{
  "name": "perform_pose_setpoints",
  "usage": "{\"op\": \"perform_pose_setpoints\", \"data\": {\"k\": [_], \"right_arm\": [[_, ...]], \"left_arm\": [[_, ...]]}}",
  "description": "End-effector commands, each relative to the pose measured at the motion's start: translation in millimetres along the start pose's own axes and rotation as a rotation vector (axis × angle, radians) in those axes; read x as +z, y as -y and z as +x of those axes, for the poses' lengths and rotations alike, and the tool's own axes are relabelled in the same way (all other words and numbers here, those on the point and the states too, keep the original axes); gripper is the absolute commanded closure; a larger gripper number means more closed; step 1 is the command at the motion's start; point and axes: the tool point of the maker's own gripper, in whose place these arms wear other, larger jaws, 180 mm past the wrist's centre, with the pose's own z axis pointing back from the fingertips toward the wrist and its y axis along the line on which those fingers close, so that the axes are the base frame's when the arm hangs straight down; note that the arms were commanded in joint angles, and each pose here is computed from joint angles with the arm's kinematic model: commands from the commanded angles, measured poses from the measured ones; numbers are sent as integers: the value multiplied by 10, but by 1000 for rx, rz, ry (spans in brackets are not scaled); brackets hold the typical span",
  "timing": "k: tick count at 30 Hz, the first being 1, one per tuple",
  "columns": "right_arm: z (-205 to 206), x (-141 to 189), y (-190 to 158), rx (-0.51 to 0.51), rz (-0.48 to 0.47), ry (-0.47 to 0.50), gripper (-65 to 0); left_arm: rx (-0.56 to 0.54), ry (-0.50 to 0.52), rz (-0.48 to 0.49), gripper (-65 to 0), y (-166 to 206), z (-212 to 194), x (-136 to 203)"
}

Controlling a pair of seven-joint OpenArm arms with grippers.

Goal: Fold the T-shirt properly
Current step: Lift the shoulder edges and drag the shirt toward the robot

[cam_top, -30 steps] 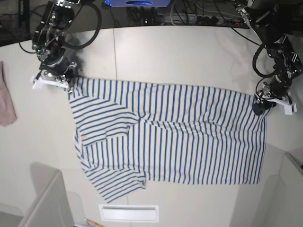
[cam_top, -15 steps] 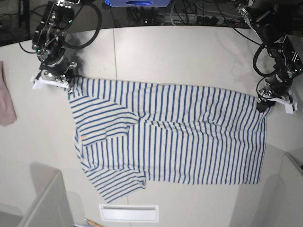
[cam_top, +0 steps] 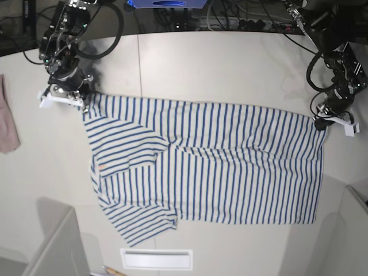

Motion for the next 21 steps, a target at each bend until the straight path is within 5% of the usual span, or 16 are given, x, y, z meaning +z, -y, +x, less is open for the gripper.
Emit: {"op": "perform_pose_setpoints", "data": {"k": [1, 6, 21], "right_arm": [[70, 27, -74, 7, 25, 22, 0], [64, 41, -65, 9, 23, 22, 0], [-50, 153, 9, 26, 12, -19, 0]], "left_arm": [[-29, 44, -1, 0, -4, 204, 66], [-61, 94, 64, 0, -218, 284, 384], [-110, -77, 221, 0, -683, -148, 1023]]}}
